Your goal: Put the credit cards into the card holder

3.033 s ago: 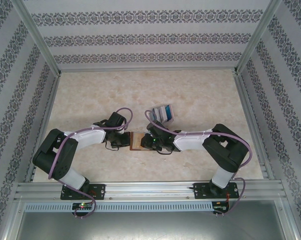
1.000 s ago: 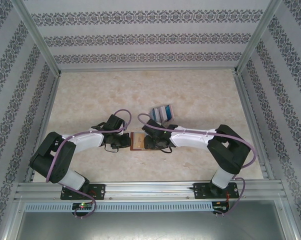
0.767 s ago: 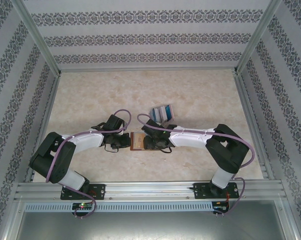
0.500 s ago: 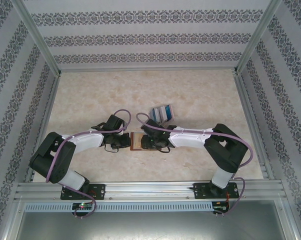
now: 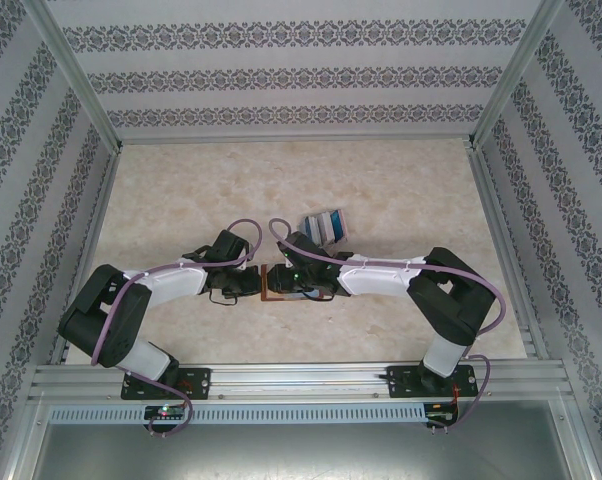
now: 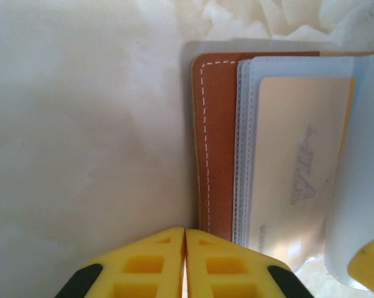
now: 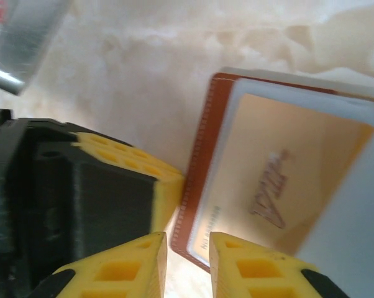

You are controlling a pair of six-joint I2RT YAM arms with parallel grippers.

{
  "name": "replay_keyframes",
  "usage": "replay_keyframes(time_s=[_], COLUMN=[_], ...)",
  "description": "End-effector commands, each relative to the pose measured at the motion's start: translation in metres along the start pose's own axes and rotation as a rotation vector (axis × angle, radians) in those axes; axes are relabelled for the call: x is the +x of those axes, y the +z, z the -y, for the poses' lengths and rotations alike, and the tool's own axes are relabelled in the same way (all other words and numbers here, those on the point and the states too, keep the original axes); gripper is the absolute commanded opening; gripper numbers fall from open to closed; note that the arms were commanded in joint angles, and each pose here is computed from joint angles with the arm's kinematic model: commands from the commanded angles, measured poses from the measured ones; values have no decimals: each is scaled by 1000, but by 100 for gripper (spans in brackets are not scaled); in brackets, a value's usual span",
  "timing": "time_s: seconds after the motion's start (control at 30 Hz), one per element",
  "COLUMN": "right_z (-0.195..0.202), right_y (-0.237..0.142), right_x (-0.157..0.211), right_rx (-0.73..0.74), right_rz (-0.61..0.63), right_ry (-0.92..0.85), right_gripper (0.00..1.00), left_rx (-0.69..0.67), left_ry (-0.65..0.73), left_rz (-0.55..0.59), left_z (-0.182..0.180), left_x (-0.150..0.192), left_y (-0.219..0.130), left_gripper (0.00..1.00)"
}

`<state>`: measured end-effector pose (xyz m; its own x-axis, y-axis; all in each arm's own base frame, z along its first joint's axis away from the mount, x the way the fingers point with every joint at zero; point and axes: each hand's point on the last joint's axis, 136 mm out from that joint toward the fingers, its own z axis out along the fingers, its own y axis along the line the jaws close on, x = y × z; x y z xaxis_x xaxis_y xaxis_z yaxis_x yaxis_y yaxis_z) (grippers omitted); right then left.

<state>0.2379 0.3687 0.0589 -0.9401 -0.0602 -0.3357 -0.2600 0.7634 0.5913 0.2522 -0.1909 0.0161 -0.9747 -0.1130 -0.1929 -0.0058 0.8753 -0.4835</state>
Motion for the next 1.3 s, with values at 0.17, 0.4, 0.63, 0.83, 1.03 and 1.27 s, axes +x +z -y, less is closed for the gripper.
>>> replay_keyframes(time_s=[0.17, 0.4, 0.63, 0.83, 1.03, 1.27], right_z=[-47, -39, 57, 92, 96, 89], right_y=[22, 4, -51, -49, -36, -22], right_x=[-8, -18, -1, 17, 18, 18], right_rx=[-199, -94, 321, 426, 435, 411], right_rz=[-33, 31, 122, 71, 43, 5], right_ry=[-95, -105, -51, -5, -4, -12], right_gripper=[32, 41, 56, 56, 56, 41], left_rx=[-55, -39, 51, 47, 56, 66], left_ry=[-105, -116, -107, -96, -94, -99], left_rz=[63, 107, 94, 49, 40, 20], left_z=[-28, -24, -9, -11, -11, -11], left_x=[-13, -28, -29, -22, -18, -12], left_y=[-30, -47, -38, -29, -25, -19], left_gripper=[16, 19, 22, 24, 25, 24])
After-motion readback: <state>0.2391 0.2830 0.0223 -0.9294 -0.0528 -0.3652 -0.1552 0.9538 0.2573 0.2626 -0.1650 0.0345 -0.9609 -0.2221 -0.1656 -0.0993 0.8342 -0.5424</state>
